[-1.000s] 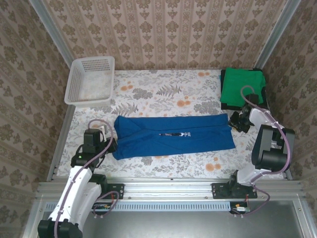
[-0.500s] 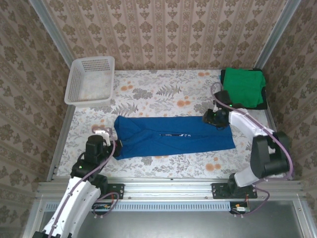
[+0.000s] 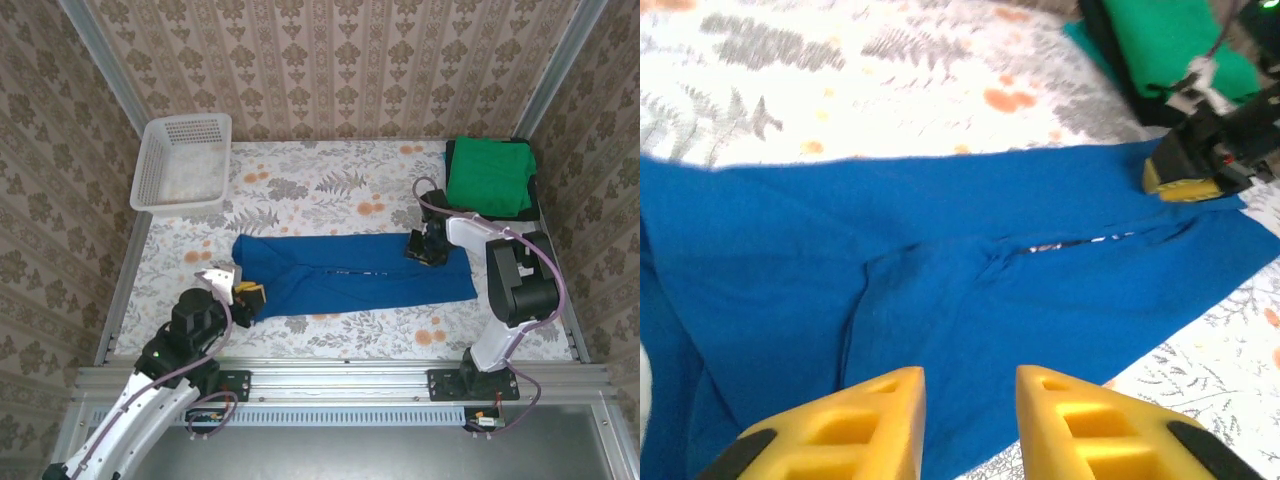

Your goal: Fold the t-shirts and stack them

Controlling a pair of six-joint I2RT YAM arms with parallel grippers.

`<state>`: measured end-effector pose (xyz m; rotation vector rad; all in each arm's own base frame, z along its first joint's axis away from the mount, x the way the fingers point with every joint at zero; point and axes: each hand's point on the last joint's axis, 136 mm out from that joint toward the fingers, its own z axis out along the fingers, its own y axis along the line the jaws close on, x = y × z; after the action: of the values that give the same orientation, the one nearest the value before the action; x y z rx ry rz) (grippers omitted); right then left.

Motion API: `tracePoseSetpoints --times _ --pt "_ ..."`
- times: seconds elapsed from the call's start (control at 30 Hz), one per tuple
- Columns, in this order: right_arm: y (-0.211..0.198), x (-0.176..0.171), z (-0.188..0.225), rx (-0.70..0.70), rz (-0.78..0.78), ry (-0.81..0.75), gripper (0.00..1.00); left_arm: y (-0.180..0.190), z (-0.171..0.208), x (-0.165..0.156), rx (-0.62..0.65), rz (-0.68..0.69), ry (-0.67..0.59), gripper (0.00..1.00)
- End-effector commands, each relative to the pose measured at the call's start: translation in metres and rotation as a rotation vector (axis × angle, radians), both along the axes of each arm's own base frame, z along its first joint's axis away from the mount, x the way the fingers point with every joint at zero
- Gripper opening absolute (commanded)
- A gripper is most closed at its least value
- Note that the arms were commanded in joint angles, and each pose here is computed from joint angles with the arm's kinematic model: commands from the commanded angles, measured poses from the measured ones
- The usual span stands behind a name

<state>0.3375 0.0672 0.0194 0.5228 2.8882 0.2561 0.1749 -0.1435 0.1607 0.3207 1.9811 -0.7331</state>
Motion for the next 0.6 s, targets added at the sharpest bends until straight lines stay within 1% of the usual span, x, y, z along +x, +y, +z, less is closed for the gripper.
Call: tracePoseSetpoints --times 0.0,0.03,0.1,0.13,0.23,0.27,0.3,0.33,0.37,0.43,0.5,0.57 --pt "0.002 0.007 0.01 0.011 -0.002 -0.04 0.41 -0.011 0.027 -0.001 -0.05 -0.069 -0.147 0.38" --pt "0.008 0.009 0.011 0.026 0.012 -0.05 0.41 -0.008 0.025 0.003 -0.049 -0.038 -0.146 0.39" --pt "0.019 0.01 0.012 0.033 0.046 -0.06 0.41 -0.009 0.02 0.012 -0.029 -0.022 -0.145 0.41" --pt "0.027 0.01 0.014 0.032 0.068 -0.063 0.41 -0.008 0.013 0.021 -0.014 0.019 -0.116 0.41" --pt "0.043 0.011 0.017 -0.002 0.115 -0.068 0.42 -0.025 0.001 0.039 0.026 -0.007 -0.057 0.42" --pt "0.047 0.011 0.018 -0.008 0.133 -0.07 0.42 -0.03 -0.006 0.047 0.054 -0.003 -0.016 0.45" --pt "0.052 0.011 0.018 -0.01 0.146 -0.072 0.42 -0.036 -0.012 0.054 0.087 -0.019 0.014 0.52" --pt "0.054 0.012 0.017 -0.009 0.149 -0.071 0.42 -0.043 -0.019 0.063 0.131 -0.036 0.05 0.53" --pt "0.056 0.012 0.014 0.0 0.15 -0.065 0.42 -0.049 -0.027 0.073 0.175 -0.043 0.092 0.52" --pt "0.055 0.013 0.011 -0.001 0.145 -0.054 0.42 -0.066 -0.042 0.09 0.215 -0.115 0.159 0.52" --pt "0.054 0.012 0.009 0.0 0.142 -0.048 0.42 -0.083 -0.058 0.108 0.216 -0.179 0.239 0.5" --pt "0.053 0.012 0.007 0.006 0.133 -0.048 0.42 -0.1 -0.07 0.117 0.2 -0.263 0.319 0.46"
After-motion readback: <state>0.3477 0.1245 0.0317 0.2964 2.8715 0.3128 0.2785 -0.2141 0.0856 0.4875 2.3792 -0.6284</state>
